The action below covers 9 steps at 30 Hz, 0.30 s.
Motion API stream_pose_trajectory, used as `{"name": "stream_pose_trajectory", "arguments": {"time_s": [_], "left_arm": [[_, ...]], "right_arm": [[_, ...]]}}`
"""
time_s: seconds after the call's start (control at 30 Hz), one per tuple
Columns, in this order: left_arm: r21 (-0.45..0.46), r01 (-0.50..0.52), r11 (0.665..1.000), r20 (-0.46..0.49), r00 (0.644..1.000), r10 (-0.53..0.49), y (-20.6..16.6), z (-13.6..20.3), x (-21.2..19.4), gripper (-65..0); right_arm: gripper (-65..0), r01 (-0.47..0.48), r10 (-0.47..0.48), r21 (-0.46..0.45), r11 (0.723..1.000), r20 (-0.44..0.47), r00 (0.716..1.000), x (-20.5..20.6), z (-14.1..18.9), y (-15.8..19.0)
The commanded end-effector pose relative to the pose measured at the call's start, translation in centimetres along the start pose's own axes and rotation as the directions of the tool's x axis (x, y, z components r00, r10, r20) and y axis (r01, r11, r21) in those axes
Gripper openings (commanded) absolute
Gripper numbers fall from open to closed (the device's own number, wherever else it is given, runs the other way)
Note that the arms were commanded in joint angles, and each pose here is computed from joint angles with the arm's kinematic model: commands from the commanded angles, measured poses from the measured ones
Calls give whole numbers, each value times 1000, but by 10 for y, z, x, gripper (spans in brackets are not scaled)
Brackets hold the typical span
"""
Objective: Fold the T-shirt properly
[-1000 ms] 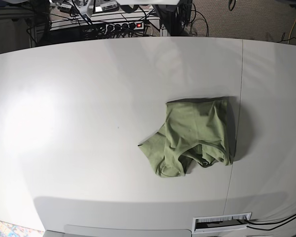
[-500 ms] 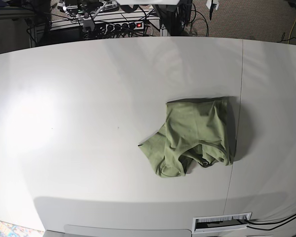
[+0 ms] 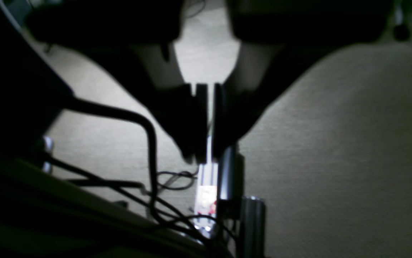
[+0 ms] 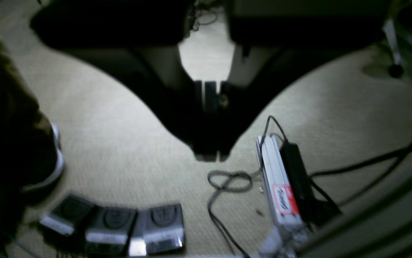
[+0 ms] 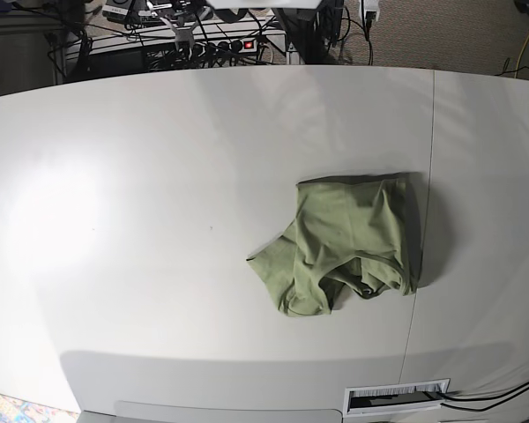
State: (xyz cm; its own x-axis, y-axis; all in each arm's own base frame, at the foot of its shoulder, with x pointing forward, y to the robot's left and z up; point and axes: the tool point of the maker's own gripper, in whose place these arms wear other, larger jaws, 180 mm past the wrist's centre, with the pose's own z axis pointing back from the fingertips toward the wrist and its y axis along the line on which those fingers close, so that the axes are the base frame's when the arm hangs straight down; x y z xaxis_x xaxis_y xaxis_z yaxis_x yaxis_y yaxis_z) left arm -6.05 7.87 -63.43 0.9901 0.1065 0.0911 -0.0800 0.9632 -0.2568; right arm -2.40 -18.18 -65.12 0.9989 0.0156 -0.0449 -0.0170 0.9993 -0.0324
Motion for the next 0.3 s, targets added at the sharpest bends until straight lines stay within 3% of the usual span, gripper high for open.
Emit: {"name": "stream_pose_trajectory", "arguments": {"time_s": [0.0, 0.27], "left_arm": [[-72, 20, 997, -21, 1000, -21, -32, -2, -12, -615], [-77, 31, 997, 29, 999, -29, -35, -3, 0, -615]], "right_arm": [[-650, 1, -1, -16, 1000, -2, 1000, -2, 0, -4], [-650, 2, -2, -23, 1000, -2, 1000, -1, 0, -4]]}}
